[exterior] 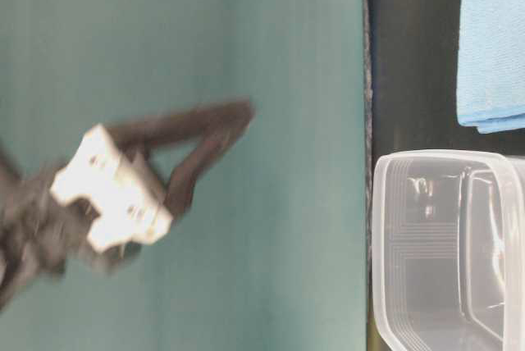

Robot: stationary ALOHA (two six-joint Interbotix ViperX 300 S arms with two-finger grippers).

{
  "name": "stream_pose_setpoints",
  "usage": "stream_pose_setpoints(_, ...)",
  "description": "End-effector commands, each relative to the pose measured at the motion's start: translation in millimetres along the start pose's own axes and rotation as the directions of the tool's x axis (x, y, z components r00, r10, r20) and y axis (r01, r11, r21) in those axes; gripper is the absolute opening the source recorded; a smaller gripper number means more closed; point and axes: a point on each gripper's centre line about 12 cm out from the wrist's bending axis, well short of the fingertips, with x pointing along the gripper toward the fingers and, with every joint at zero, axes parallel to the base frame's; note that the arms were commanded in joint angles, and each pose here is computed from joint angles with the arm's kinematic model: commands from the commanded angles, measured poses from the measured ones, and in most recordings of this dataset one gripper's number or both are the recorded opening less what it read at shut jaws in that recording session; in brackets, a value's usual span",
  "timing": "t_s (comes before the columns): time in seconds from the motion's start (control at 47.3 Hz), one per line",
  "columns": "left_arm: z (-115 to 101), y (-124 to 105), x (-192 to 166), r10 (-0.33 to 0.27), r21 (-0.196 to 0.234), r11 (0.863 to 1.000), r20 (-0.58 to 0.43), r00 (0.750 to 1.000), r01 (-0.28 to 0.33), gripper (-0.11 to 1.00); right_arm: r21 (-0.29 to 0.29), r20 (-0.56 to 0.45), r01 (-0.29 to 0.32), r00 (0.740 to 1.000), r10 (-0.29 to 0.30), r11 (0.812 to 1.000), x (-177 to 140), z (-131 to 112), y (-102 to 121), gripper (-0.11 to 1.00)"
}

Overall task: Place the blue towel into the container with the left arm.
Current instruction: 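Move the left gripper over the container toward the blue towel, then lower the left gripper onto the blue towel and pinch its center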

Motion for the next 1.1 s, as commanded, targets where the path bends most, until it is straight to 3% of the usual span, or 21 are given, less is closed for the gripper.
stream_pose_setpoints(0.0,18,-9,24,-0.010,0.052,0.999,-0.011,1.000,0.011,0.88,0.005,-0.003,0.005,1.000,-0.005,1.000,-2,3,0,0.77)
stream_pose_setpoints(0.127,17,-11,67,-0.012,0.084,0.996,-0.100,0.995,0.021,0.88,0.005,-0.009,0.005,1.000,-0.005,1.000,-3,4,0,0.77)
stream_pose_setpoints(0.317,10,-11,114,-0.012,0.083,0.996,-0.153,0.988,0.025,0.88,0.006,0.003,0.004,1.000,-0.004,1.000,-4,7,0,0.77)
stream_pose_setpoints(0.528,-13,-12,160,-0.013,0.083,0.996,-0.226,0.974,0.033,0.88,0.006,-0.001,0.004,1.000,-0.004,1.000,-5,6,0,0.77)
stream_pose_setpoints(1.077,-59,-21,189,-0.021,0.089,0.995,-0.336,0.942,0.054,0.84,0.034,-0.045,0.009,0.999,-0.008,0.999,-5,-1,-1,0.76)
